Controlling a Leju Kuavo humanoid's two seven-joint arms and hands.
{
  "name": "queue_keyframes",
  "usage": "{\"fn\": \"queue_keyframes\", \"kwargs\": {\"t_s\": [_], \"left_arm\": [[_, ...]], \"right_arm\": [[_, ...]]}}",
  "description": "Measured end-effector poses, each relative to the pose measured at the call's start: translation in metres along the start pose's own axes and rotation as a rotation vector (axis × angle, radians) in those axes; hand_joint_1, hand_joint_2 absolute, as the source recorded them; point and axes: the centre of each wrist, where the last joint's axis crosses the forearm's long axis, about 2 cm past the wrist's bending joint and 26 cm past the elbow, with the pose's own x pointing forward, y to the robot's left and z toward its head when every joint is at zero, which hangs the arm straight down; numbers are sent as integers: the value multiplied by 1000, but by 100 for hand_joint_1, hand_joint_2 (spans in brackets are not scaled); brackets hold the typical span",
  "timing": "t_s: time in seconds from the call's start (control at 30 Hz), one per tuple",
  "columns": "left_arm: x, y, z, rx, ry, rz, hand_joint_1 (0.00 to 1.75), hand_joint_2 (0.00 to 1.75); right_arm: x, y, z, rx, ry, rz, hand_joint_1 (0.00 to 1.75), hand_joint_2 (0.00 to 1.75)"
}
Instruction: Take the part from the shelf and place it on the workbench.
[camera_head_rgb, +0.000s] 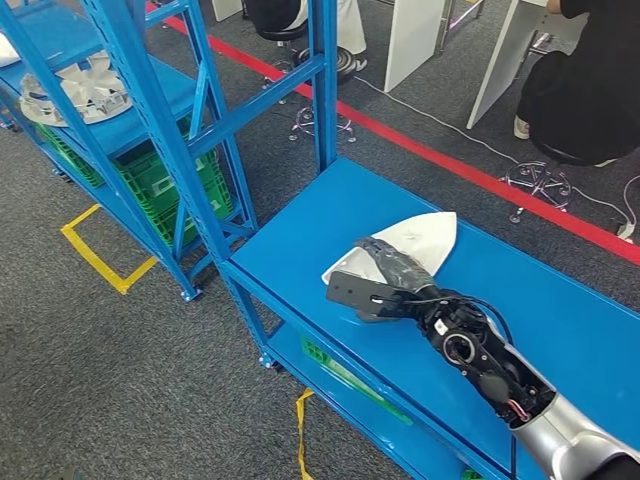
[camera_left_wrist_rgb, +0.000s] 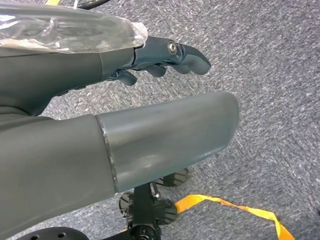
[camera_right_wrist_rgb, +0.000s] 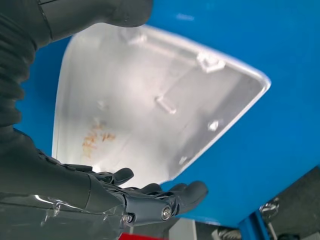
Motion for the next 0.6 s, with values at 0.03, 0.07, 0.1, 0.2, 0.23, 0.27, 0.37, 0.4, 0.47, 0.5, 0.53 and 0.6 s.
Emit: {"fn": "queue_keyframes", "kwargs": {"t_s": [0.03, 0.07, 0.1, 0.2, 0.23, 0.27, 0.37, 0.4, 0.47, 0.5, 0.53, 0.6], "left_arm": [[0, 0, 0, 0, -1, 0, 0, 0], [1, 0, 0, -1, -2, 0, 0, 0], [1, 0, 0, -1, -2, 0, 0, 0], [2, -1, 0, -1, -3, 1, 0, 0], [2, -1, 0, -1, -3, 1, 0, 0], [2, -1, 0, -1, -4, 0, 0, 0], [2, -1, -1, -2, -4, 0, 0, 0], [2, -1, -1, -2, -4, 0, 0, 0], [2, -1, -1, -2, -3, 0, 0, 0], [2, -1, -1, -2, -3, 0, 0, 0], [2, -1, 0, -2, -3, -1, 0, 0], [2, -1, 0, -2, -3, -2, 0, 0]], "right_arm": [[-2, -1, -2, -7, 1, 15, 0, 175], [-4, -1, -5, -12, 3, 30, 0, 175], [-5, -2, -7, -15, 5, 42, 0, 175], [-11, -1, -12, -7, 10, 54, 0, 175], [-11, -1, -14, -4, 11, 51, 0, 175], [-12, 0, -16, 0, 10, 48, 0, 175], [-10, 2, -21, 10, 8, 38, 0, 175], [-10, 3, -22, 13, 8, 35, 0, 175], [-8, 5, -24, 18, 9, 28, 0, 175], [-7, 6, -24, 20, 9, 25, 0, 175], [-7, 7, -25, 22, 9, 22, 0, 175], [-5, 9, -26, 27, 8, 15, 0, 175]]}}
